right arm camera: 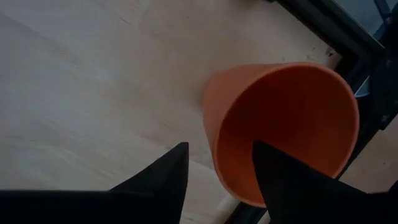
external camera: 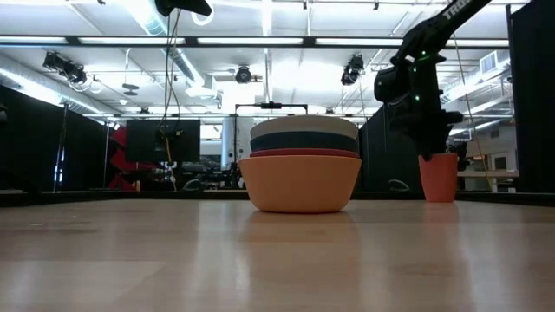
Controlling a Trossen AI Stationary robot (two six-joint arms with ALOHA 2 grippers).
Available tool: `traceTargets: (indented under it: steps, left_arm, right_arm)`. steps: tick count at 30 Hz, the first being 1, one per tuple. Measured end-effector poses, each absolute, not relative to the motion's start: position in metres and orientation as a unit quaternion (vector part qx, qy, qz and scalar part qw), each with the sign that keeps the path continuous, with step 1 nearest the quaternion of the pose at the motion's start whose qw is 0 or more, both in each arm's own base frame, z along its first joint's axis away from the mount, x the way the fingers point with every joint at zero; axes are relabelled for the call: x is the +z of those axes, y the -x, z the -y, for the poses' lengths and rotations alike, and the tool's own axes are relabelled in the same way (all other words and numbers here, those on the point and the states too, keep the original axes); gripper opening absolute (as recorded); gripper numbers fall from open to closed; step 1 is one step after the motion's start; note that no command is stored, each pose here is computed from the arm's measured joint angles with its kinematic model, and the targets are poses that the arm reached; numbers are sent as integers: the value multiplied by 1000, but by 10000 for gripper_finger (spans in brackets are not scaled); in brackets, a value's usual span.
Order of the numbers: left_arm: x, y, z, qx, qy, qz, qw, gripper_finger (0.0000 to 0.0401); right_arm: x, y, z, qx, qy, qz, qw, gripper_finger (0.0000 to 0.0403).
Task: Nest bowls inside each other
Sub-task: Move the orange cup beside the stacked bowls
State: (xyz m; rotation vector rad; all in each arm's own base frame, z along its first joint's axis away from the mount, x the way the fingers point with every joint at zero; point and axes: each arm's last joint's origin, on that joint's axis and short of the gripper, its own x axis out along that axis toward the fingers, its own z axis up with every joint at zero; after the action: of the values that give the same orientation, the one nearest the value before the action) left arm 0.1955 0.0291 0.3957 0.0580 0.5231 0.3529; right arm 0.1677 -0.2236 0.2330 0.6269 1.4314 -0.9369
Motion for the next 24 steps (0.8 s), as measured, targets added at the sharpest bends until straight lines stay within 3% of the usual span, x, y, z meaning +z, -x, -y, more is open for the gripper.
traceTargets:
  steps: [8, 24]
  left_arm:
    - [396, -196, -29, 174, -29, -257, 950, 6]
    - [396, -196, -29, 174, -29, -257, 950, 3]
  right_arm:
    - [232, -165, 227, -401, -273, -619, 617, 121]
    - [193, -155, 214, -371, -310, -636, 601, 97]
